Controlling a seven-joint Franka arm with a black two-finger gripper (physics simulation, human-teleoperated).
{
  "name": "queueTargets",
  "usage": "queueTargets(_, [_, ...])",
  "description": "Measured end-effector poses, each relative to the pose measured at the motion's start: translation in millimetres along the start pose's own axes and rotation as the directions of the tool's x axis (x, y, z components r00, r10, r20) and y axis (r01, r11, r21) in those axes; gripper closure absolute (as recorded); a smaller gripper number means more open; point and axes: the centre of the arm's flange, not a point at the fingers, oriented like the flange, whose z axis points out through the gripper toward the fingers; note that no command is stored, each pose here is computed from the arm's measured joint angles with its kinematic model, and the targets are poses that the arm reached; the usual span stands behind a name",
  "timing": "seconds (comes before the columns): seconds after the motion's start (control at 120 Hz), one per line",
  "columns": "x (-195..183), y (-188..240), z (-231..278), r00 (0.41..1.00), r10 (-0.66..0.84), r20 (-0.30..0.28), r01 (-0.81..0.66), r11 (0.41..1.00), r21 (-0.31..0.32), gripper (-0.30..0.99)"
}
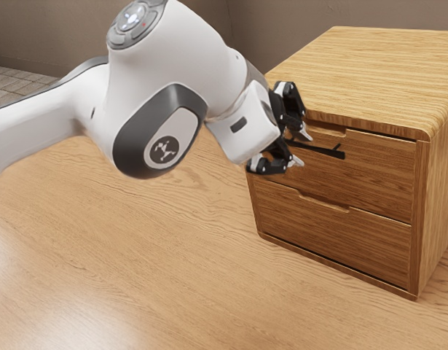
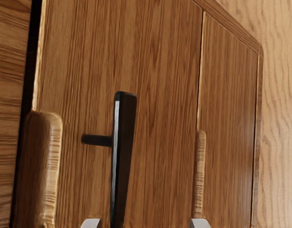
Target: Pull the drawer handle with one arm to open the drawer
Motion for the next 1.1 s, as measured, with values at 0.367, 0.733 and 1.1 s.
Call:
queueTargets(0.367, [4.4,-11.7,15.4,1.0,0.017,-0.018,-0.017,1.0,-0.004,0.52])
queueTargets(0.733, [1.0,-3.6,36.8,1.0,0.025,-0.007,-0.025,0.999,-0.043,0.58])
queueTargets(1.1, [-7.1,49.6,-9.8,0.998,0.043,0.043,-0.04,0.998,-0.057,0.73])
